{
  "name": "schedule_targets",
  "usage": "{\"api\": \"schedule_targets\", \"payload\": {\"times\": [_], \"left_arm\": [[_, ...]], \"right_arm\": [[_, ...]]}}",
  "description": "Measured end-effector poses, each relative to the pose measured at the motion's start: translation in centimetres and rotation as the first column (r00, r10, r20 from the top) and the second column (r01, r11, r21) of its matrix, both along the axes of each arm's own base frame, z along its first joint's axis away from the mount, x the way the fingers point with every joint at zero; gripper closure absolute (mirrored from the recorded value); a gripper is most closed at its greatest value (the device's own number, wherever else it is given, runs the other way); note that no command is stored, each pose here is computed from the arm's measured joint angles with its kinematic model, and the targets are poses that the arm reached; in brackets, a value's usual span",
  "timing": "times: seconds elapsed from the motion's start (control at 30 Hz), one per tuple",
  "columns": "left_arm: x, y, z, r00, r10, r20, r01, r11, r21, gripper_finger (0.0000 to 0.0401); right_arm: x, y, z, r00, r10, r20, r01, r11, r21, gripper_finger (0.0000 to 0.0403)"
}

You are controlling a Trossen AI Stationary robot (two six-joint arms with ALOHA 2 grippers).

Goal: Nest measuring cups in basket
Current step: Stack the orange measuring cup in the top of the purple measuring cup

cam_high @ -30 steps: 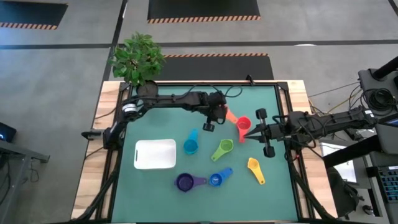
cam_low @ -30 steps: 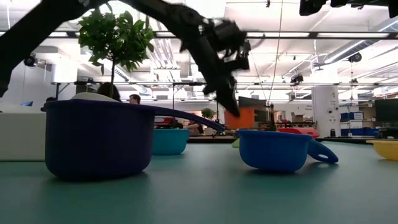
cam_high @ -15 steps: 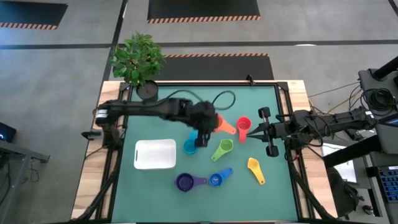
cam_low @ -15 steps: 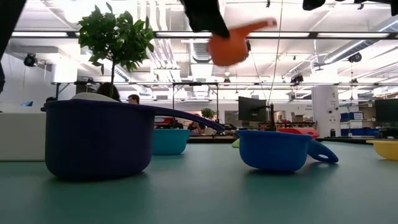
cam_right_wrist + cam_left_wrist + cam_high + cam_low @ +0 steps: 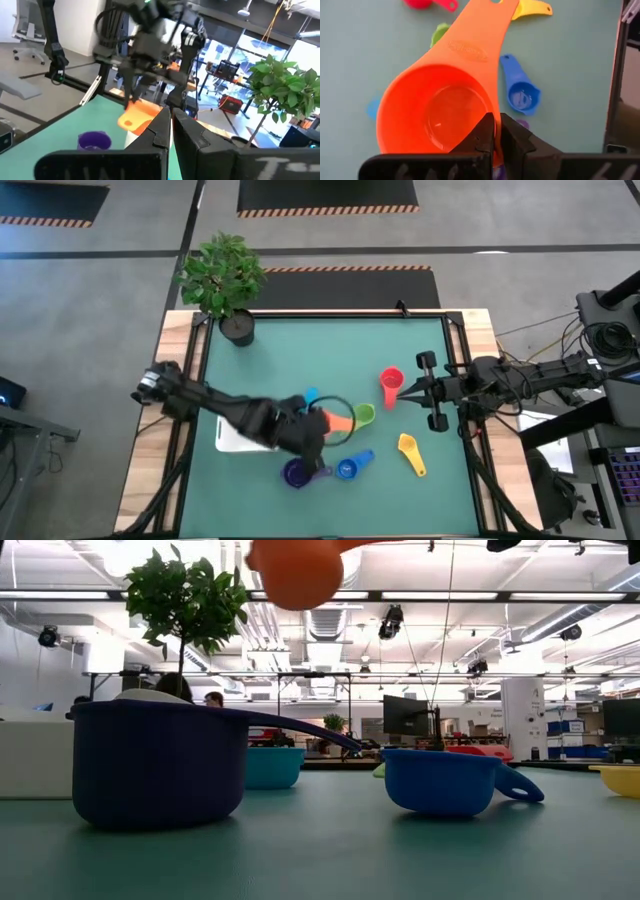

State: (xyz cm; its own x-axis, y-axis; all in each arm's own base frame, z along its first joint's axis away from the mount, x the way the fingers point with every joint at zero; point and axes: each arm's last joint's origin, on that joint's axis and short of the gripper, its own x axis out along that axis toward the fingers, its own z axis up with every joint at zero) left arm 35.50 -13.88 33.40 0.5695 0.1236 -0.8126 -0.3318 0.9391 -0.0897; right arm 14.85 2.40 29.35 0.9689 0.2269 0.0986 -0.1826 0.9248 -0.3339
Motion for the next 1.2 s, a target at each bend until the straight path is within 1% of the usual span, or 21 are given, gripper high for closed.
{"api": "schedule_targets", "payload": {"times": [0.1,0.33,0.47,0.57,0.7,0.9,0.97,1.07,1.2], "left_arm": [[-0.6,-1.7,-0.5,0.999,0.048,-0.005,-0.048,0.999,-0.015,0.0401],[-1.9,-5.6,-2.0,0.994,0.102,-0.048,-0.106,0.990,-0.096,0.0401],[-2.3,-7.5,-3.3,0.993,0.089,-0.073,-0.095,0.991,-0.092,0.0401],[-2.3,-8.5,-4.5,0.989,0.113,-0.098,-0.122,0.988,-0.095,0.0401],[-2.2,-9.2,-5.5,0.986,0.125,-0.109,-0.134,0.988,-0.078,0.0401],[-3.0,-9.3,-5.9,0.963,0.248,-0.106,-0.253,0.966,-0.044,0.0401],[-3.0,-9.6,-6.3,0.960,0.266,-0.091,-0.270,0.962,-0.036,0.0401],[-2.6,-10.0,-7.0,0.953,0.285,-0.102,-0.290,0.956,-0.038,0.0401],[-2.5,-10.2,-7.2,0.947,0.306,-0.101,-0.312,0.948,-0.058,0.0401]], "right_arm": [[0.0,0.0,0.0,1.000,-0.001,0.001,0.001,1.000,-0.005,0.0394],[0.0,0.0,0.0,1.000,-0.003,0.006,0.003,1.000,-0.025,0.0394],[0.0,0.0,0.0,1.000,-0.005,0.015,0.006,0.999,-0.046,0.0394],[0.0,0.0,0.1,1.000,-0.006,0.022,0.008,0.998,-0.060,0.0394],[0.0,0.0,0.2,0.999,-0.009,0.039,0.012,0.996,-0.087,0.0394],[0.0,0.0,0.2,0.999,-0.012,0.051,0.019,0.992,-0.124,0.0394],[0.0,0.0,0.2,0.998,-0.014,0.055,0.022,0.990,-0.138,0.0394],[0.0,0.0,0.2,0.998,-0.022,0.059,0.031,0.988,-0.152,0.0394],[0.0,0.0,0.2,0.998,-0.025,0.065,0.036,0.985,-0.170,0.0394]]}}
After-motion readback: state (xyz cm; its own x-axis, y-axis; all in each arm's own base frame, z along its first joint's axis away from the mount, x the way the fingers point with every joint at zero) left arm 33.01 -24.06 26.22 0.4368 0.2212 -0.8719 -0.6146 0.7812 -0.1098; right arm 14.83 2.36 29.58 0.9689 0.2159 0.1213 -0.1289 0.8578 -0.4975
